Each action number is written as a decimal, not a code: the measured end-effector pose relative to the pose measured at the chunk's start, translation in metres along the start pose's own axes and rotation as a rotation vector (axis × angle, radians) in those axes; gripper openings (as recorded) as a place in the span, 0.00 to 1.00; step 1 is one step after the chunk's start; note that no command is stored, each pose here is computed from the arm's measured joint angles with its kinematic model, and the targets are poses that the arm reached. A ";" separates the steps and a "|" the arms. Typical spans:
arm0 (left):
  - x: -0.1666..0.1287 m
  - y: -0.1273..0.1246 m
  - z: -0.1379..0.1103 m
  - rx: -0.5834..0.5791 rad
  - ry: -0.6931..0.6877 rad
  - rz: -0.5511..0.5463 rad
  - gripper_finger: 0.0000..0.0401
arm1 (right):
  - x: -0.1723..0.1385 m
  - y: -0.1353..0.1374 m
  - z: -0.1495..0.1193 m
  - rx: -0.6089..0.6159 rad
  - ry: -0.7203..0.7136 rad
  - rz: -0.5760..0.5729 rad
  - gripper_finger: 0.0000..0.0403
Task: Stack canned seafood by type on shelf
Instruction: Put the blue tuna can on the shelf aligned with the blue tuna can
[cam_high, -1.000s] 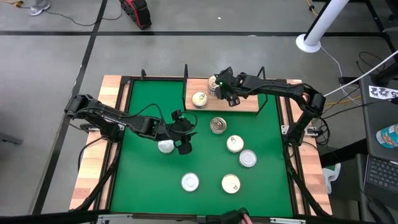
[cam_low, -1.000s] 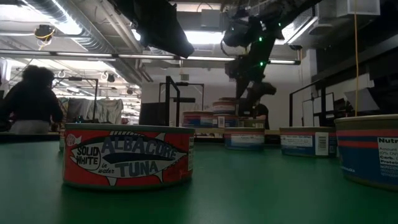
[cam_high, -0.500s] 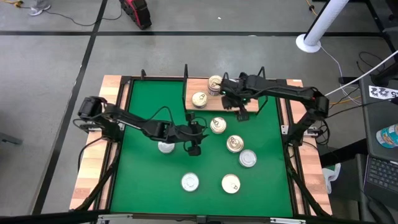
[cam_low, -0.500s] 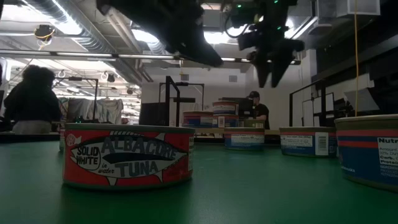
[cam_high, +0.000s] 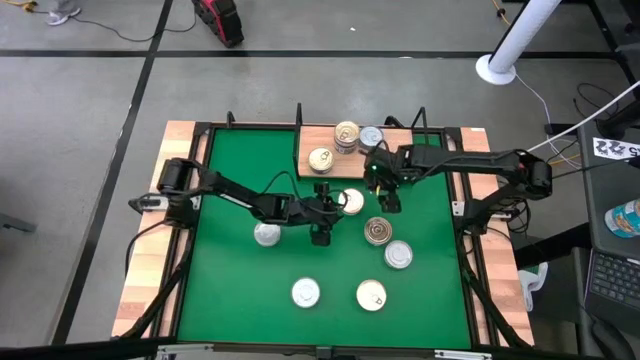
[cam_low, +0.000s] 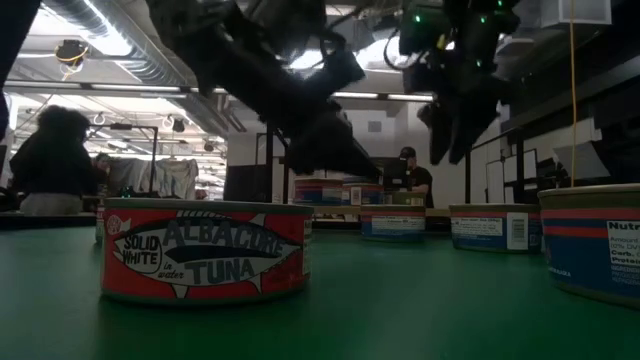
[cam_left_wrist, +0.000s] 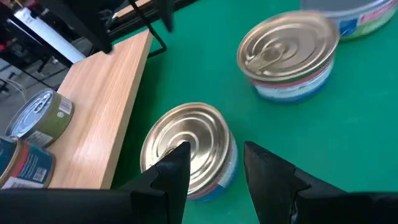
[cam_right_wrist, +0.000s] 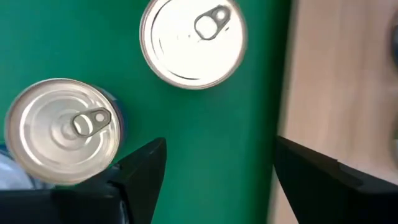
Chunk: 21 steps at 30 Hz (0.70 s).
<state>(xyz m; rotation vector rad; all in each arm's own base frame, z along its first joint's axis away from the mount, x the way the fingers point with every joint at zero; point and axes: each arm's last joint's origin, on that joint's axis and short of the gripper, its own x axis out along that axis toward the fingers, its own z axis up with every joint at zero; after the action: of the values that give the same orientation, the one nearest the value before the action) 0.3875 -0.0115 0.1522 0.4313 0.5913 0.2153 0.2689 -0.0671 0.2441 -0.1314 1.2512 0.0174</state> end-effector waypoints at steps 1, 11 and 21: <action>0.003 0.000 -0.002 0.014 0.003 -0.002 0.36 | 0.005 0.002 -0.002 0.000 0.002 0.002 0.71; 0.025 -0.001 -0.026 0.135 0.046 -0.062 0.36 | 0.032 0.024 -0.011 -0.064 -0.023 0.046 0.71; 0.034 -0.003 -0.032 0.191 0.029 -0.051 0.32 | 0.031 0.036 0.003 -0.122 -0.130 0.032 0.71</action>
<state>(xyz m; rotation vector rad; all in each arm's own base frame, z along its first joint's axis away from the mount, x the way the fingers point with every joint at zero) 0.3966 0.0067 0.1104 0.5982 0.6531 0.1168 0.2786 -0.0325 0.2121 -0.2123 1.1225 0.1279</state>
